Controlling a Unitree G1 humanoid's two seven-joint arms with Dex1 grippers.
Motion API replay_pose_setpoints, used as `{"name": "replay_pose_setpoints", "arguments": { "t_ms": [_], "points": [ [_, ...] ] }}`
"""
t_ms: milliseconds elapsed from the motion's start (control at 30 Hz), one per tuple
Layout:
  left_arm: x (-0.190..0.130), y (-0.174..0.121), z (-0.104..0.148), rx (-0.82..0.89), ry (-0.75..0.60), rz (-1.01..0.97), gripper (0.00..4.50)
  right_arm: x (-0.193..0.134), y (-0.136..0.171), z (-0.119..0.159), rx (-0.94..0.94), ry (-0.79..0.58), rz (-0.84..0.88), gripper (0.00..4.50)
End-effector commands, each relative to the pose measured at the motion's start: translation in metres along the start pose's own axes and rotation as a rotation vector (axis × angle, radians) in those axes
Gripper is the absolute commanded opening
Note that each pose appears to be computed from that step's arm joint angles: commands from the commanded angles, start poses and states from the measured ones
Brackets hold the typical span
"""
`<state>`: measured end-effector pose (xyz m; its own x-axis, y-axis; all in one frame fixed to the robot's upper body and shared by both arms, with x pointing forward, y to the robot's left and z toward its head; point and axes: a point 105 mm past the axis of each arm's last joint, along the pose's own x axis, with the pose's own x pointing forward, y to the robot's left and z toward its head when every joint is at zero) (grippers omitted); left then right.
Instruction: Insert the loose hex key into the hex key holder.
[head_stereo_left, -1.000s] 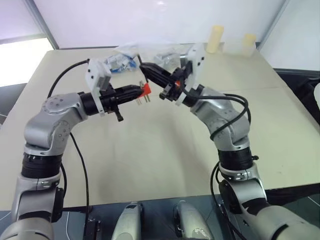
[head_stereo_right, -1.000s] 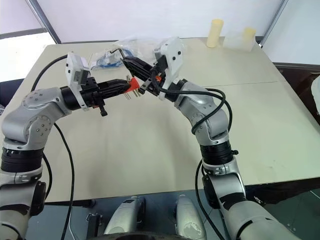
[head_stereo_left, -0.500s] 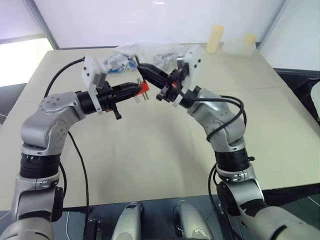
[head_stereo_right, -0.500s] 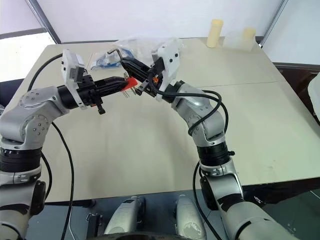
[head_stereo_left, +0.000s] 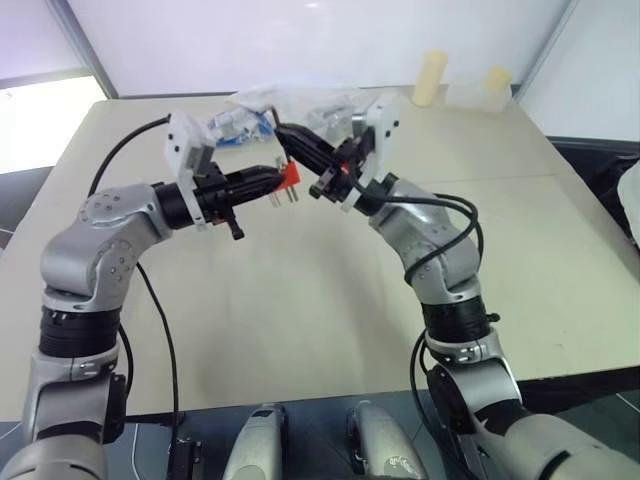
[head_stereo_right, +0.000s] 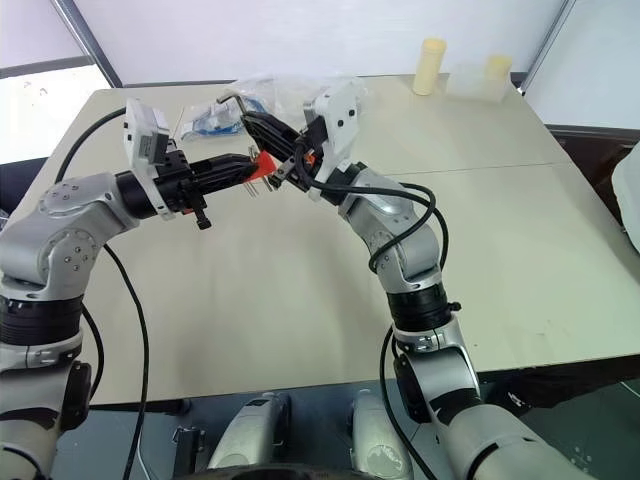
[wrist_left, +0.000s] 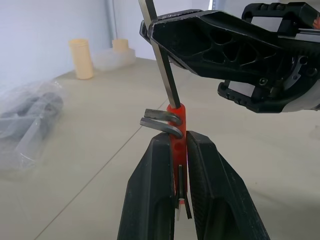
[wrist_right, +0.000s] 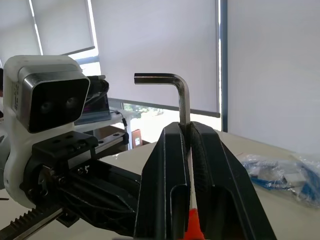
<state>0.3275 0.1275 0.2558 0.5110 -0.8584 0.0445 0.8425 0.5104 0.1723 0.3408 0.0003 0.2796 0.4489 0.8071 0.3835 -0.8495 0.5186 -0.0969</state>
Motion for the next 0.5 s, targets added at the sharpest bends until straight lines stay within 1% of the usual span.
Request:
{"name": "replay_pose_setpoints", "arguments": {
  "t_ms": [33, 500],
  "points": [
    [-0.0033, -0.0021, 0.0198, 0.055, -0.045, -0.003, 0.45, 0.0050, 0.0039, 0.0177, -0.034, -0.064, 0.017, 0.07],
    [-0.0030, 0.0008, 0.0223, 0.051, -0.059, 0.008, 0.45, 0.0029, 0.0049, 0.0159, -0.030, -0.056, 0.022, 0.07]
  ]
}}
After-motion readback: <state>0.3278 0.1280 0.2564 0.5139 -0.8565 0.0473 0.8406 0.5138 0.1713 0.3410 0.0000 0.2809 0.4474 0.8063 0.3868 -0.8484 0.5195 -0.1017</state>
